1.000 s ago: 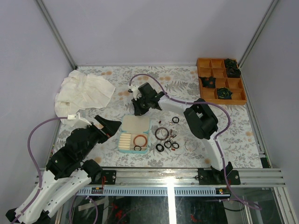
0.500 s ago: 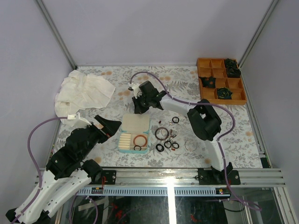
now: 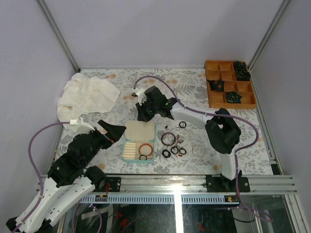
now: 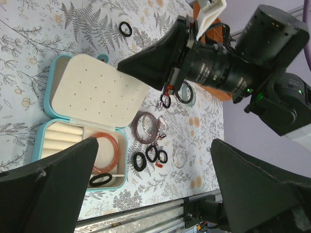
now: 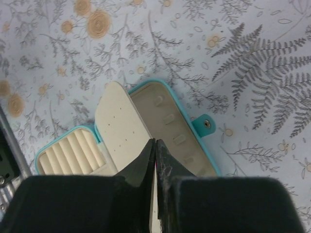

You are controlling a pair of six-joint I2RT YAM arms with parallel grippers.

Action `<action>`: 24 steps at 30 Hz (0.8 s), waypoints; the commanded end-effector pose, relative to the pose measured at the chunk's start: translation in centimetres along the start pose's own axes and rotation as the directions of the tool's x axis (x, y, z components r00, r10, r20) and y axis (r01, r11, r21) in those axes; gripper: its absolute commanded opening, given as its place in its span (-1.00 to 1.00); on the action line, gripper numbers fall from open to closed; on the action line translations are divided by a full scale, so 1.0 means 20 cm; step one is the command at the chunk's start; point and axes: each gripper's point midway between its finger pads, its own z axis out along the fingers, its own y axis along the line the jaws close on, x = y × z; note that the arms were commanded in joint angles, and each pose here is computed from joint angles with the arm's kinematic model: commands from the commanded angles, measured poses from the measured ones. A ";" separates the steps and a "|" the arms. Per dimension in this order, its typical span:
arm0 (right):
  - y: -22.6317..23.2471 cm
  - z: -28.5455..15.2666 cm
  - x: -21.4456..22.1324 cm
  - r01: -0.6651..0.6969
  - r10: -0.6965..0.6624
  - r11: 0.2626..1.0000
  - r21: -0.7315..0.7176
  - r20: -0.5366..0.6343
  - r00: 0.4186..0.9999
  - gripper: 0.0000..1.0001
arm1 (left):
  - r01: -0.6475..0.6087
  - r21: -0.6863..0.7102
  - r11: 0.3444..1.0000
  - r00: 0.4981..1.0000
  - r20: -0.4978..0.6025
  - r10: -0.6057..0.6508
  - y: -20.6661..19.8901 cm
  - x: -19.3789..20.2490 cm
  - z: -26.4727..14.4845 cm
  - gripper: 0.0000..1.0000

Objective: Organize the mixed jewelry

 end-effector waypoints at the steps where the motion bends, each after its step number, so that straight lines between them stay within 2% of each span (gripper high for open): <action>1: 0.19 -0.13 -0.09 0.050 -0.047 0.998 -0.041 0.065 0.997 -0.97 | 0.006 0.069 0.998 0.999 0.053 -0.010 -0.09 -0.08 -0.04 1.00; 24: 0.67 -0.23 0.28 0.148 -0.149 0.985 -0.087 -0.010 0.989 -0.95 | 0.023 0.061 0.998 0.996 0.090 -0.028 -0.05 -0.12 -0.13 1.00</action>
